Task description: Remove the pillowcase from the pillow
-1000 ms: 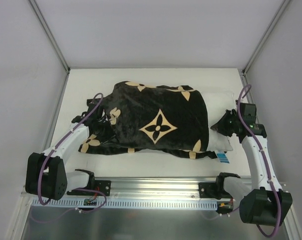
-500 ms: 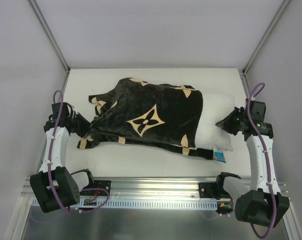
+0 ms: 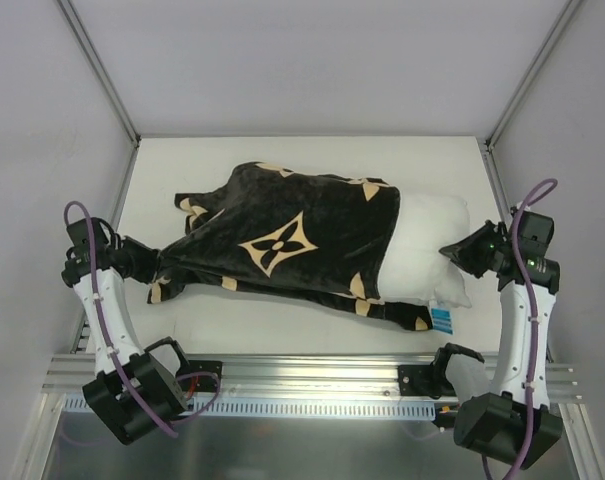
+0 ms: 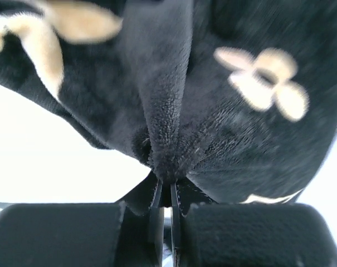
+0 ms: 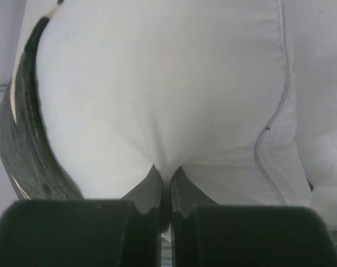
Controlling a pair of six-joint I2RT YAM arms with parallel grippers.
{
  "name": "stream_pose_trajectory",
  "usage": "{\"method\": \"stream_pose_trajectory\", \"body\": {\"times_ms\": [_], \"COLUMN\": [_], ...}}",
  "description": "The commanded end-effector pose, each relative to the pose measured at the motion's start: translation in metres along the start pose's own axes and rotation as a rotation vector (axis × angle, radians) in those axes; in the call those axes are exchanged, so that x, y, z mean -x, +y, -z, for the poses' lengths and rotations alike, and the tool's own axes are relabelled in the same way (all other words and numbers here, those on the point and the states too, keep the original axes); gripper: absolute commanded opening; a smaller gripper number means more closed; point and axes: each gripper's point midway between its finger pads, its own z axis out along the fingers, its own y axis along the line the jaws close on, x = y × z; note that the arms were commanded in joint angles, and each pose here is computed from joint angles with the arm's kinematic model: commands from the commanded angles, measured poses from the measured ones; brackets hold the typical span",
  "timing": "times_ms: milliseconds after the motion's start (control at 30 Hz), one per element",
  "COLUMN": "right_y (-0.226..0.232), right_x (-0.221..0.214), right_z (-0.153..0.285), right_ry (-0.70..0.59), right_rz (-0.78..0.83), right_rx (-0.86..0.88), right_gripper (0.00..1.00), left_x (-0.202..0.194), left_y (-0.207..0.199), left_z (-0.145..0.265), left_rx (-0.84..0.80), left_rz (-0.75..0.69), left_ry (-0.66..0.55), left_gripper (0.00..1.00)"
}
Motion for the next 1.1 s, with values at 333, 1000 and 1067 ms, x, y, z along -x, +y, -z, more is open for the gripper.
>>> {"method": "stream_pose_trajectory", "body": {"times_ms": [333,1000,1067], "right_y": [0.003,0.079,0.08], "right_x": [0.064,0.022,0.015], "right_z": [0.045,-0.017,-0.022], "right_ry": [-0.318,-0.094,-0.089], "right_rz": [-0.052,0.452,0.451], "right_rx": [-0.051,-0.16,-0.135], "right_gripper": [0.01,0.96,0.96], "left_x": [0.084,0.017,0.013], "left_y": [0.014,-0.155,-0.175], "left_z": [0.049,-0.023,-0.03], "left_rx": [0.104,-0.047,-0.069], "left_rz": [0.169,-0.529,-0.569], "left_ry": [-0.423,-0.115,-0.087], "left_gripper": [0.0,0.98,0.97]}}
